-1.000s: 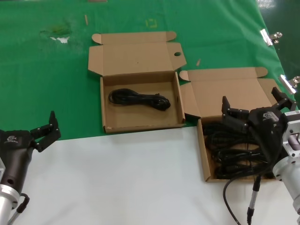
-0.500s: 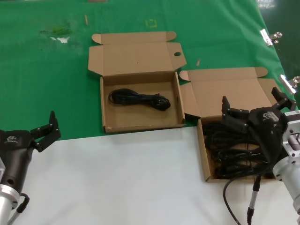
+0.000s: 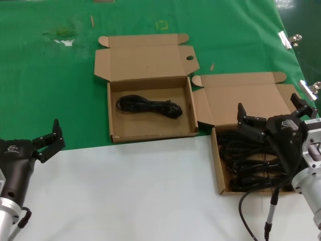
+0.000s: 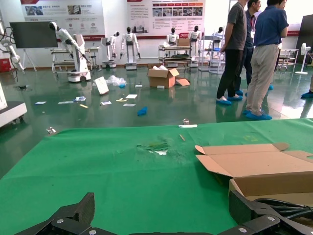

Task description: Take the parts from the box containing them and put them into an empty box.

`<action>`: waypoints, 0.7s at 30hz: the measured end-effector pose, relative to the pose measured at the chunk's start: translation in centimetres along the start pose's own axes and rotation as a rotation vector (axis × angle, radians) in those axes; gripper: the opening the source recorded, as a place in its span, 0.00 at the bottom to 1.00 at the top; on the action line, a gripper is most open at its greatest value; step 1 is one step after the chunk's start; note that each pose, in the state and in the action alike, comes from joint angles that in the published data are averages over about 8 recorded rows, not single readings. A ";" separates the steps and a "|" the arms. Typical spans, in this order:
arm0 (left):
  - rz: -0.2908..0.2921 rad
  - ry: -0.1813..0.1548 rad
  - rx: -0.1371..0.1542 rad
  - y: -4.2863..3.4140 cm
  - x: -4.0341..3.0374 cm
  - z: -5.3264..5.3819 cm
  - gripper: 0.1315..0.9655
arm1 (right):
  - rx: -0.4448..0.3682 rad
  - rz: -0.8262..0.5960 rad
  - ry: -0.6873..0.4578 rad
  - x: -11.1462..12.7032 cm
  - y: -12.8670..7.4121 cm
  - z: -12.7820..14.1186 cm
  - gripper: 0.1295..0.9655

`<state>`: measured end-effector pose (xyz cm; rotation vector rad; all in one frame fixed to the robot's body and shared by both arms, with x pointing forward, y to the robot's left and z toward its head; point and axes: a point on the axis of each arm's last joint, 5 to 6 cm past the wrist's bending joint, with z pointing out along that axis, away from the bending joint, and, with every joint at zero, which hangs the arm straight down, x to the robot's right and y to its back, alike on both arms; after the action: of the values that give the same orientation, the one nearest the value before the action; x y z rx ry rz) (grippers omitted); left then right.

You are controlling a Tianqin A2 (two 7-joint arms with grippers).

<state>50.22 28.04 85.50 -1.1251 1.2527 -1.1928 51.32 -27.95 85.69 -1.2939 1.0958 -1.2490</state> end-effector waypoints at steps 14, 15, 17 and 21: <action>0.000 0.000 0.000 0.00 0.00 0.0 1.00 | 0.000 0.000 0.000 0.0 0.0 0.0 1.00; 0.000 0.000 0.000 0.00 0.00 0.0 1.00 | 0.000 0.000 0.000 0.0 0.0 0.0 1.00; 0.000 0.000 0.000 0.00 0.00 0.0 1.00 | 0.000 0.000 0.000 0.0 0.0 0.0 1.00; 0.000 0.000 0.000 0.00 0.00 0.0 1.00 | 0.000 0.000 0.000 0.0 0.0 0.0 1.00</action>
<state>50.22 28.04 85.50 -1.1251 1.2527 -1.1928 51.32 -27.95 85.69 -1.2939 1.0958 -1.2489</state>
